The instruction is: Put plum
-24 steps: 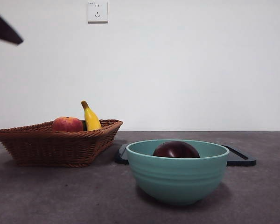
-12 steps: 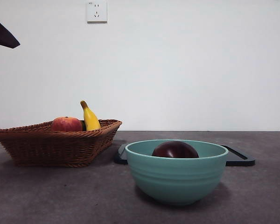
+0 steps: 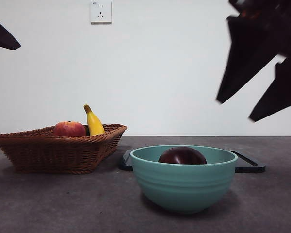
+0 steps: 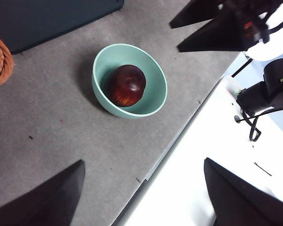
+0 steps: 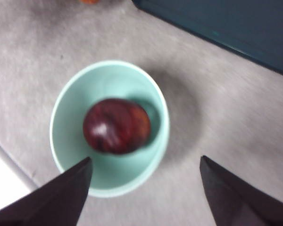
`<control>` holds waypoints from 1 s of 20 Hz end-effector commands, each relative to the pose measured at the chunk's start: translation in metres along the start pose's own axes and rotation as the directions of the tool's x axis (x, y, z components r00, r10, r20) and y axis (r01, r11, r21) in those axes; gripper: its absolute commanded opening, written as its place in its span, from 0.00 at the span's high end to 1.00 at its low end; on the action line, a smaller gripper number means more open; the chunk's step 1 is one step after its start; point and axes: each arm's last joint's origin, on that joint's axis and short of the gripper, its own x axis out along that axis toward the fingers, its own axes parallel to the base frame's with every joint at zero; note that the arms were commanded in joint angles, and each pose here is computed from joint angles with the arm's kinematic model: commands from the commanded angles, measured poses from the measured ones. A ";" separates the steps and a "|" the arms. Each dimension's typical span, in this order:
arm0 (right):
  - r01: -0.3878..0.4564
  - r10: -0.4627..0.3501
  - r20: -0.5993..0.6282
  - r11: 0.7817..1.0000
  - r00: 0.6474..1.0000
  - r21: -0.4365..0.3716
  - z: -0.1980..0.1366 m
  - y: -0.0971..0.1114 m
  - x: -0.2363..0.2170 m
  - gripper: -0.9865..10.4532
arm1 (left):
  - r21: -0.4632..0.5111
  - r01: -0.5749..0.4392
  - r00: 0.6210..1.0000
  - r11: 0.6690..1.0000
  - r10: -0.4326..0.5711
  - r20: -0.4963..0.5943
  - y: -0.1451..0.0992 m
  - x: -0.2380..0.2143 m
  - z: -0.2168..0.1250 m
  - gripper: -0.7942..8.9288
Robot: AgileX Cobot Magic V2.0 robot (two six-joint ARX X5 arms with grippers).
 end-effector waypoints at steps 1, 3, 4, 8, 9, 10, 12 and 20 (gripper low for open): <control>0.027 -0.027 -0.008 0.999 1.000 0.025 0.000 0.000 0.016 0.61 | 0.027 0.009 1.000 1.000 -0.009 0.009 -0.001 0.000 0.003 0.51; 0.058 -0.058 -0.012 0.998 0.998 0.012 0.001 0.000 0.027 0.64 | 0.027 0.009 1.000 1.000 -0.009 0.009 -0.001 0.000 0.003 0.51; 0.064 -0.064 -0.014 0.998 0.998 0.007 0.002 0.000 0.032 0.66 | 0.027 0.009 1.000 1.000 -0.009 0.009 -0.001 0.000 0.003 0.51; 0.109 -0.109 -0.026 0.994 0.994 -0.002 0.005 -0.001 0.054 0.69 | 0.027 0.009 1.000 1.000 -0.009 0.009 -0.001 0.000 0.003 0.51; 0.119 -0.119 -0.037 0.993 0.992 -0.003 0.005 -0.002 0.059 0.70 | 0.027 0.009 1.000 1.000 -0.009 0.009 -0.001 0.000 0.003 0.51; 0.122 -0.122 -0.044 0.993 0.992 -0.002 0.005 -0.003 0.063 0.73 | 0.027 0.009 1.000 1.000 -0.009 0.009 -0.001 0.000 0.003 0.51; 0.123 -0.122 -0.048 0.992 0.991 -0.001 0.005 -0.005 0.069 0.78 | 0.027 0.009 1.000 1.000 -0.009 0.009 -0.001 0.000 0.003 0.51; 0.115 -0.115 -0.060 0.993 0.992 0.000 0.005 -0.007 0.076 0.89 | 0.028 0.009 1.000 1.000 -0.009 0.010 -0.001 0.000 0.003 0.51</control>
